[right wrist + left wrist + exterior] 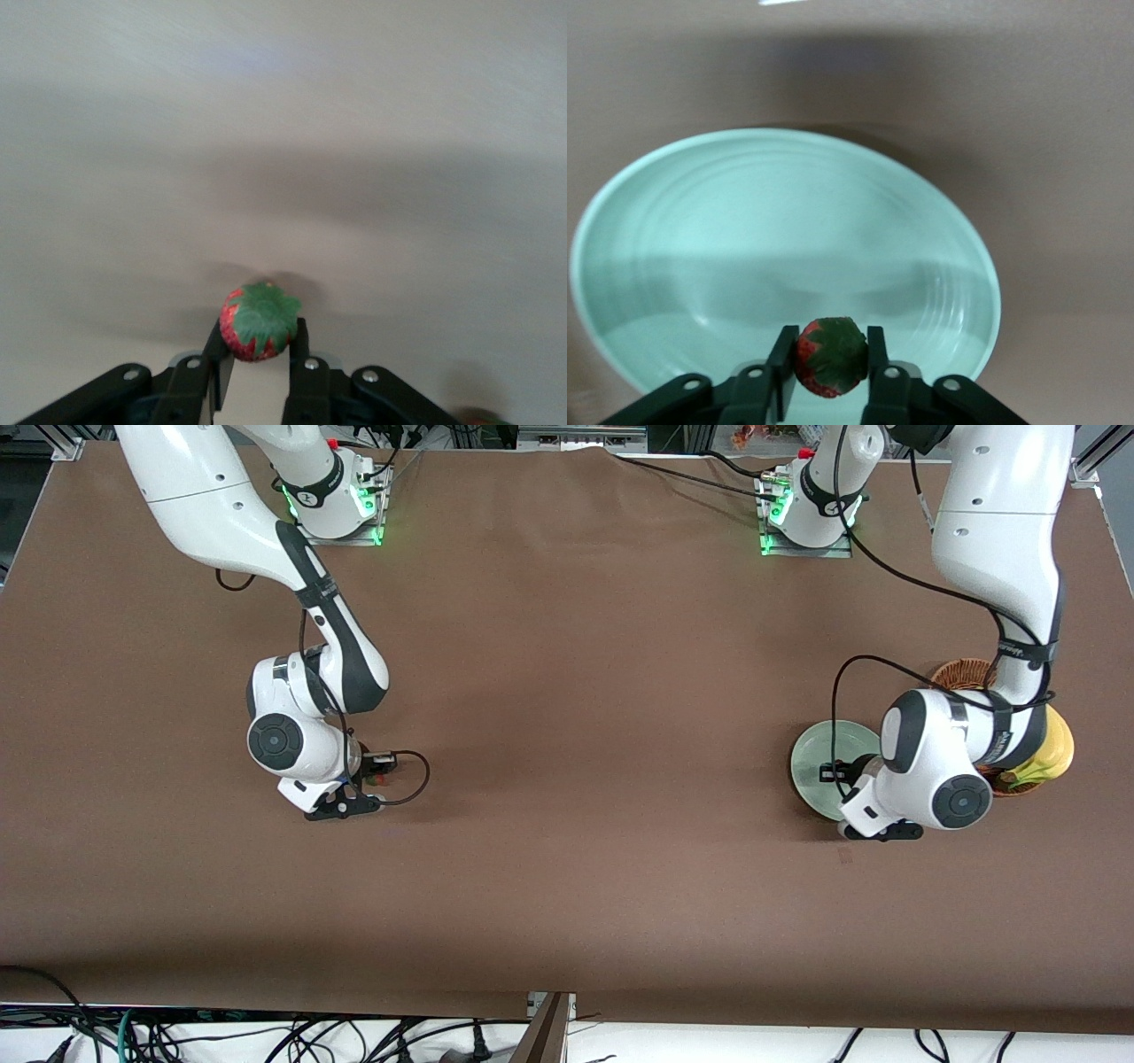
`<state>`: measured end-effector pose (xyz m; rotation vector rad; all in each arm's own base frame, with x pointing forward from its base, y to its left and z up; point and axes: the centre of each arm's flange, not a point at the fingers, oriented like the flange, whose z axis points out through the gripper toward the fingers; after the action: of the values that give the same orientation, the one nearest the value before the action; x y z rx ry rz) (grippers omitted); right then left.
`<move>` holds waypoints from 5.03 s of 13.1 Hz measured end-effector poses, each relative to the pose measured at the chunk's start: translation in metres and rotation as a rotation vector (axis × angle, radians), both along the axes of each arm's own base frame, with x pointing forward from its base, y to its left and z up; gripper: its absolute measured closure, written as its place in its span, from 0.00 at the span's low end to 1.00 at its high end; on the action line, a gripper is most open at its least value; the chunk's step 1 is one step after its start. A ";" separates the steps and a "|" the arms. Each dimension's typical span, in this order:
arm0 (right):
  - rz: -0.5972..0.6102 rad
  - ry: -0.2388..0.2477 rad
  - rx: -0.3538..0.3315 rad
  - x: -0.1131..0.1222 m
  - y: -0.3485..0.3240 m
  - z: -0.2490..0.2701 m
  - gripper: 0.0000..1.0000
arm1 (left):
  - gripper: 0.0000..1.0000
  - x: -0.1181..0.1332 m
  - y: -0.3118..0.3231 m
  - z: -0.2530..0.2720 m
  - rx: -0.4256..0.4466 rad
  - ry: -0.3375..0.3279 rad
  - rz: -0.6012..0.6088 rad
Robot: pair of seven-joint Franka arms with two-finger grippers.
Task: Collect all strawberries into plate
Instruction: 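Open the left gripper over the plate while the right gripper lifts, then bring the second strawberry with the right gripper toward the left gripper, then take the strawberry with the left gripper while the right gripper releases, then grasp the last strawberry with the right gripper while the left gripper waits, then lower the second strawberry onto the plate and open the left gripper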
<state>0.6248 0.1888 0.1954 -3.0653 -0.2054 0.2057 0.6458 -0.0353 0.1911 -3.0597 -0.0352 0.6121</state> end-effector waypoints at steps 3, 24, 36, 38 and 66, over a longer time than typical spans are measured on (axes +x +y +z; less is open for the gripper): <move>-0.116 -0.033 0.081 -0.003 0.080 0.026 0.71 | 0.33 0.003 0.000 0.014 -0.001 0.005 0.000; -0.583 -0.262 0.321 -0.059 0.391 0.048 0.00 | 0.00 -0.020 -0.047 0.306 -0.044 -0.041 -0.031; -0.021 0.127 -0.146 0.069 0.037 0.117 0.00 | 0.00 -0.043 -0.185 0.029 -0.088 -0.325 0.101; 0.016 0.160 -0.176 0.069 -0.018 0.105 0.00 | 0.04 -0.045 -0.191 0.005 -0.084 -0.335 0.100; -0.093 0.071 -0.104 -0.045 -0.135 -0.015 0.49 | 0.68 -0.028 -0.190 0.021 -0.015 -0.233 0.183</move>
<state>0.5794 0.0538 0.1799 -3.1544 -0.0492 0.3301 0.6173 -0.2253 0.2117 -3.1471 -0.3179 0.2578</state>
